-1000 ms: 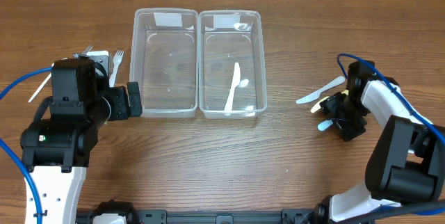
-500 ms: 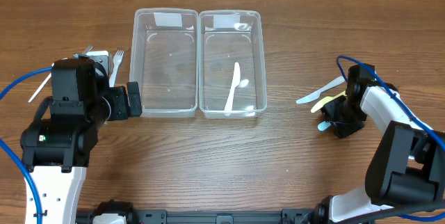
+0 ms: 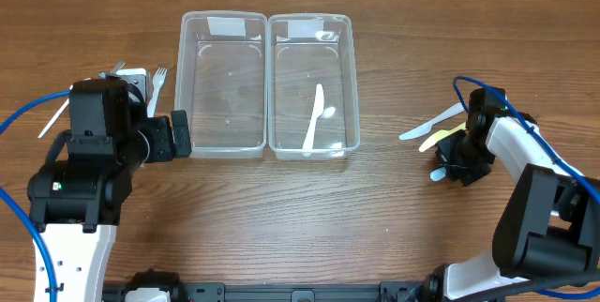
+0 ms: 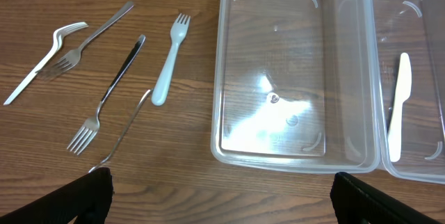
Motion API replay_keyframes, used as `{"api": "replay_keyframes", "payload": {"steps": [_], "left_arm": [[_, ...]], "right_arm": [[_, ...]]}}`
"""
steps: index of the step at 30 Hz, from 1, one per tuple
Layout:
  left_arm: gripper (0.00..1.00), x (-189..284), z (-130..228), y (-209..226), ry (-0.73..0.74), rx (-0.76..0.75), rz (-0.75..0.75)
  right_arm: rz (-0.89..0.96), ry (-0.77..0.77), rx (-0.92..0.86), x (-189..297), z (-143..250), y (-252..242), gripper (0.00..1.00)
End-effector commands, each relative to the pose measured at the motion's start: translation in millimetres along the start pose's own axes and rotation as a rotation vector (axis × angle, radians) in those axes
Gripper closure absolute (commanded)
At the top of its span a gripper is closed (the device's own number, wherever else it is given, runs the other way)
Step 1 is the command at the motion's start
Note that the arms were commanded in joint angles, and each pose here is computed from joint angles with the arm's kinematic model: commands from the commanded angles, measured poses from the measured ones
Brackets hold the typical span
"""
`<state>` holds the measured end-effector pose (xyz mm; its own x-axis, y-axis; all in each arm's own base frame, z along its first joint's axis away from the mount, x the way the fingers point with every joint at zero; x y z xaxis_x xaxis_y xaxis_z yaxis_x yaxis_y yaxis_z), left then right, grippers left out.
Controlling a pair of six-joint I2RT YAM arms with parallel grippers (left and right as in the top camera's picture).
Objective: Pack container
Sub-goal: 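Lower the right gripper and grasp a light-blue knife handle, then carry the light-blue knife into the right container and release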
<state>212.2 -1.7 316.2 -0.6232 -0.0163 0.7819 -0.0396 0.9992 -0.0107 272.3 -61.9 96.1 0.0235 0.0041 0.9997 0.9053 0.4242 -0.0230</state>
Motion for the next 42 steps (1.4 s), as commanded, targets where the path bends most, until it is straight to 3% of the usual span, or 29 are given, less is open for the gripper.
{"api": "replay_keyframes", "payload": {"steps": [1, 4, 10, 15, 20, 24, 26, 33, 42], "left_arm": [[0.00, 5, -6, 3, -0.023, -0.012, -0.012], [0.00, 5, -6, 2, -0.024, -0.012, -0.012], [0.00, 5, -6, 3, -0.023, -0.012, -0.012], [0.00, 5, -6, 2, -0.024, -0.012, -0.012], [0.00, 5, -6, 2, -0.025, -0.011, -0.012], [0.00, 5, -6, 2, -0.026, -0.011, -0.012], [0.00, 5, -6, 2, -0.026, -0.011, -0.012], [0.00, 5, -6, 2, -0.026, -0.011, -0.012], [0.00, 5, -6, 2, -0.025, -0.011, -0.012]], "right_arm": [[0.053, 0.052, 0.023, -21, 8, -9, 0.88], [0.045, 0.048, 0.043, -20, 7, -8, 0.95], [0.000, 0.012, 0.110, -11, 1, 2, 0.96], [-0.109, -0.117, 0.275, 51, 1, 27, 0.96], [-0.311, -0.300, 0.594, 157, 35, 61, 0.96], [-0.413, -0.351, 0.962, 218, 94, 90, 0.96], [-0.440, -0.363, 1.048, 229, 114, 99, 0.96], [-0.407, -0.282, 1.265, 195, 175, 139, 0.96], [-0.383, -0.151, 1.309, 122, 192, 188, 0.96]]}}
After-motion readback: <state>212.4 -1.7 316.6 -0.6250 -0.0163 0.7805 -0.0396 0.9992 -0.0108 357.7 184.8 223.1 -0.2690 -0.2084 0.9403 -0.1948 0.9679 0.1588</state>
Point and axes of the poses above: each gripper's point midway between its finger pads, its own x axis back along the fingers, its own y axis along the line the jaws close on, z = x × y, the point moved 10 cm from there along x, back along the fingers, and after that the axes turned 4 degrees about -x, right-handed, at the moved point
